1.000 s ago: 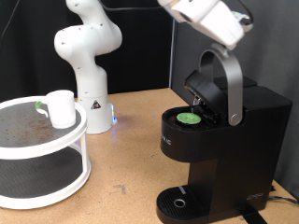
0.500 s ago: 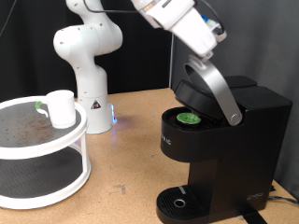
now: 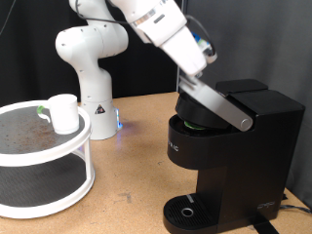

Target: Make a cup of coffee with the keurig machine

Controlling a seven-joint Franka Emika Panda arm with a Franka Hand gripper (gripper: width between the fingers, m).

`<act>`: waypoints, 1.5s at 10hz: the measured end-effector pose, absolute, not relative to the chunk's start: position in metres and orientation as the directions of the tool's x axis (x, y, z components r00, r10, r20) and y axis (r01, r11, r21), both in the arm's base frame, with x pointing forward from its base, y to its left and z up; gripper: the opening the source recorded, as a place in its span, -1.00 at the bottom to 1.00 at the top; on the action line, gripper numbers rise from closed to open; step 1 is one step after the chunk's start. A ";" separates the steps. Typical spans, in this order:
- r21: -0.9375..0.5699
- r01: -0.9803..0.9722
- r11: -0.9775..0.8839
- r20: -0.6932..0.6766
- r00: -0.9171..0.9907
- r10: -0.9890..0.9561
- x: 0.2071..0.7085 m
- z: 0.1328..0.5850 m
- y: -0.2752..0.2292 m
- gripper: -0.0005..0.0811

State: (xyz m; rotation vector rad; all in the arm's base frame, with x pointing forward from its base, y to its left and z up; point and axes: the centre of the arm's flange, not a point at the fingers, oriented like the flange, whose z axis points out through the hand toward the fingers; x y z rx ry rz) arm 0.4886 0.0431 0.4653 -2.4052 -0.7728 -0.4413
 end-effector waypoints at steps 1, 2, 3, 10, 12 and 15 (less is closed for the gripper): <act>-0.396 0.610 -0.686 0.448 0.781 0.435 0.487 0.456 0.040 -0.99; -0.372 0.606 -0.703 0.430 0.784 0.449 0.485 0.443 0.037 -0.99; -0.351 0.601 -0.718 0.407 0.788 0.462 0.483 0.428 0.034 -0.99; -0.396 0.574 -0.717 0.482 0.794 0.370 0.486 0.411 0.032 -0.99; -0.475 0.571 -0.670 0.530 0.793 0.301 0.488 0.431 0.038 -0.99; -0.543 0.590 -0.597 0.565 0.783 0.260 0.489 0.468 0.041 -0.99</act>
